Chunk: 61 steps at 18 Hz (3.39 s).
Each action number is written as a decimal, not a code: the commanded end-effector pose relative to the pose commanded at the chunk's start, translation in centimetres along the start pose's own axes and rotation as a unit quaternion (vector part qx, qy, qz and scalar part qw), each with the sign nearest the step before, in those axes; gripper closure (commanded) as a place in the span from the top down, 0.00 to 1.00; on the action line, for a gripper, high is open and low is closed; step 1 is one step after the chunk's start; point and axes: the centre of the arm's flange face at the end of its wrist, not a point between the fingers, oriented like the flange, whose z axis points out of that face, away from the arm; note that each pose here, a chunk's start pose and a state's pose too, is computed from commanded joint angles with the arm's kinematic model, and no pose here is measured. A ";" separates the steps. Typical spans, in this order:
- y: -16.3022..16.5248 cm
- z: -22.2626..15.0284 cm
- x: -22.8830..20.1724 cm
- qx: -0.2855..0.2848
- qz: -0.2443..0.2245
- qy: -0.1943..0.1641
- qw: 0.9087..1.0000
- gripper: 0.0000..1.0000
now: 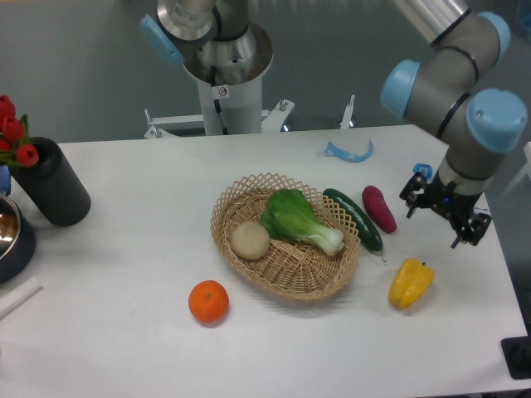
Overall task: Pick up the yellow pepper from the table
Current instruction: 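Move the open gripper over the yellow bell pepper and lower it, then lower the gripper around the yellow pepper and close on it, then hold the yellow pepper in the closed gripper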
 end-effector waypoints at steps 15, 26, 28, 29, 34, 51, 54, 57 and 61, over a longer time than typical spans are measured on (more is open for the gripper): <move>-7.3 3.8 -0.7 -0.043 -0.063 -0.029 0.997 1.00; -9.6 7.3 -0.4 -0.076 -0.050 -0.041 0.995 1.00; -9.6 7.5 -0.3 -0.090 -0.048 -0.043 0.994 1.00; -9.8 7.7 -0.3 -0.090 -0.047 -0.042 0.994 1.00; -10.7 9.0 -0.5 -0.089 -0.047 -0.038 0.994 1.00; -11.1 9.3 -0.2 -0.091 -0.042 -0.035 0.994 0.77; -11.0 9.2 -0.2 -0.091 -0.042 -0.035 0.994 0.69; -10.7 9.1 -0.4 -0.091 -0.046 -0.035 0.994 0.58; -10.0 8.3 -0.7 -0.088 -0.052 -0.037 0.994 0.44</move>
